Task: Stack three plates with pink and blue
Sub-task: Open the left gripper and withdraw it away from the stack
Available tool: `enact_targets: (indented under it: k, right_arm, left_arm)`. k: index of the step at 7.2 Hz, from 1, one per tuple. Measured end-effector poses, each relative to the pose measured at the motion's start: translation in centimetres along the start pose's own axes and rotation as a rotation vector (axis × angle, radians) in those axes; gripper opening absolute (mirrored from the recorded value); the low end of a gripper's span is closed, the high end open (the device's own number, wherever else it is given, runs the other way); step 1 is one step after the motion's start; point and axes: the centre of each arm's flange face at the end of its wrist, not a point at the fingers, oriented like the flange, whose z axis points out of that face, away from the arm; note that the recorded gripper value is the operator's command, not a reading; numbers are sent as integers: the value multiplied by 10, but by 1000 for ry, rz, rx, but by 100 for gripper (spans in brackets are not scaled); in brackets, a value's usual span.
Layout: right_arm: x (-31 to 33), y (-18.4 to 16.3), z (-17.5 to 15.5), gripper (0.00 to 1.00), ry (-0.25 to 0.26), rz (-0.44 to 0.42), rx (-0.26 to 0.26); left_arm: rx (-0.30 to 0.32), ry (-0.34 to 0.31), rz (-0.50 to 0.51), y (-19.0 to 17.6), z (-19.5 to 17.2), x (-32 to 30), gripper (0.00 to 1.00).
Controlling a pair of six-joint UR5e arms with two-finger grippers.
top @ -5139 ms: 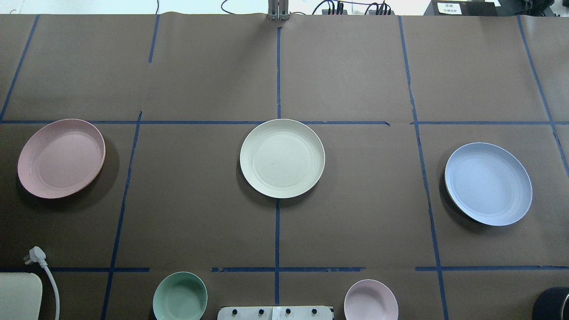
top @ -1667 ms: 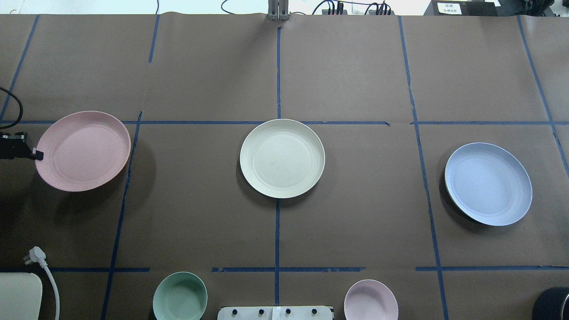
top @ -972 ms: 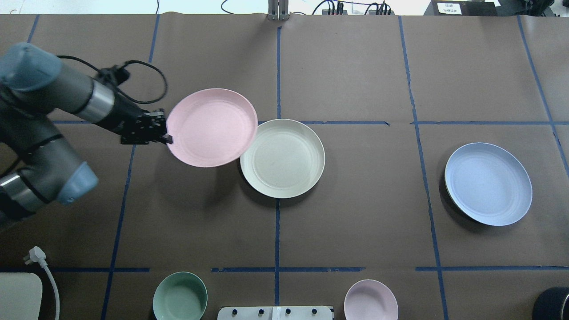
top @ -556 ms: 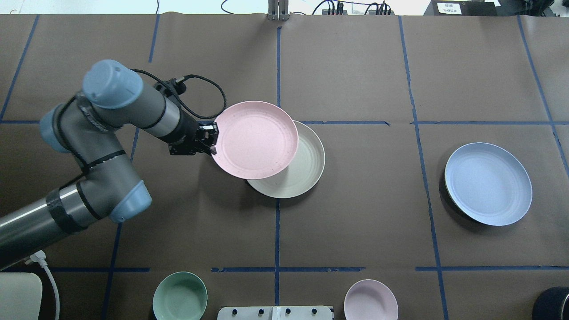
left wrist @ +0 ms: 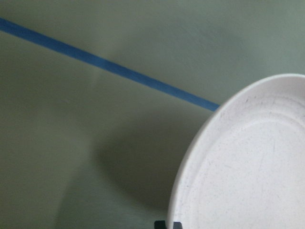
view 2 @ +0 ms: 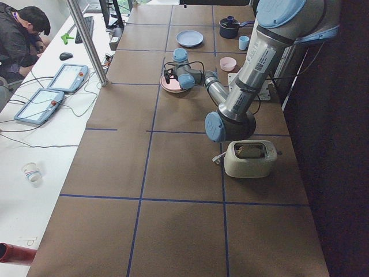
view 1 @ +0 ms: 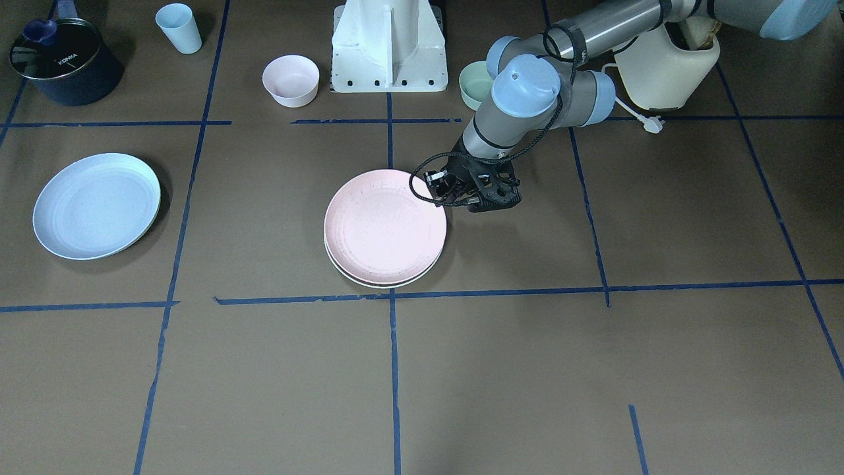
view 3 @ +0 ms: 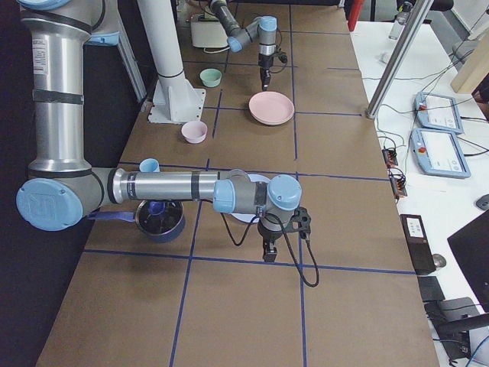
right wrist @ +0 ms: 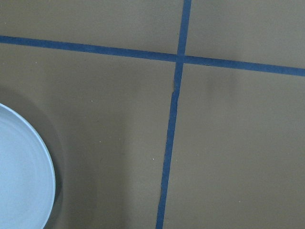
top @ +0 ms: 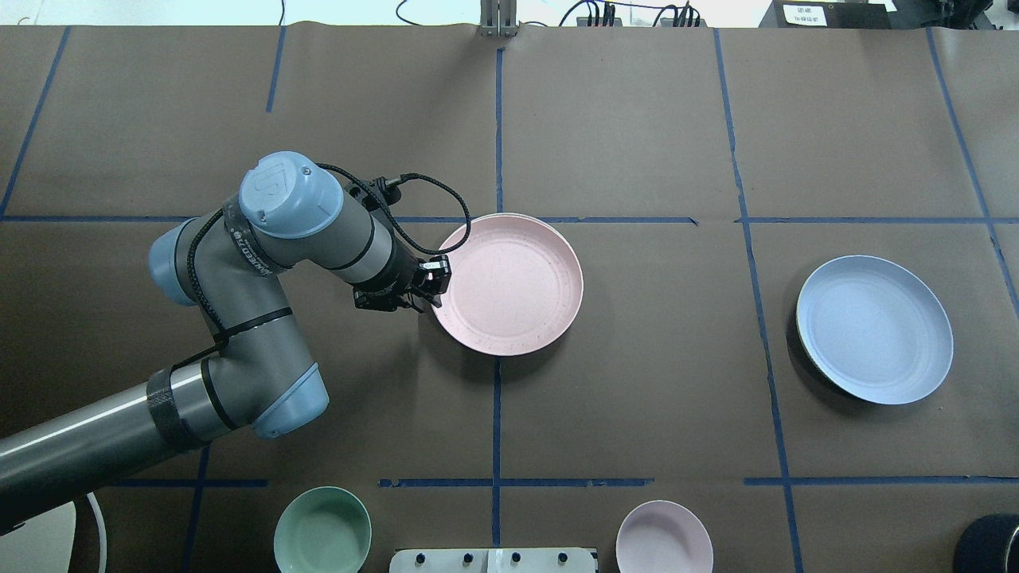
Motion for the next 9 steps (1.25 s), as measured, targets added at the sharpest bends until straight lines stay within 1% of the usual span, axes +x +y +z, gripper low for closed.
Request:
enact_targets:
  k: [1,2,3,4,5,6,7,8,9]
  right_arm:
    - [-1,-2,-1,100,1,-4,3]
    - [-3,-4,-3,100,2,-15,12]
    - [-5,-7,-4,100,4,-30,26]
    - [-5,-8,-4,100,4,-40,36]
    - [-6,-9,-3,100,5,-47,41]
    - [-7,-9,-4,100,5,-51,44]
    - [-8,-10,-5,100,5,-55,47]
    - [-9,-10,-6,100,4,-56,49]
    - [-9,-11,-6,100,5,-58,51]
  left_arm:
    - [-1,-8,39,-6,-2,-11,100]
    - [-5,-31,98,-29,-13,-42,100]
    - [-10,-62,177,-71,-39,-86,100]
    - [-7,-112,282,-119,-77,-141,100]
    - [-5,-181,385,-160,-116,-205,100]
    - [-15,-242,455,-187,-159,-269,100]
    - [-24,-280,484,-205,-207,-339,100]
    - [-23,-299,475,-211,-252,-411,100]
    - [-17,-295,433,-202,-287,-479,100]
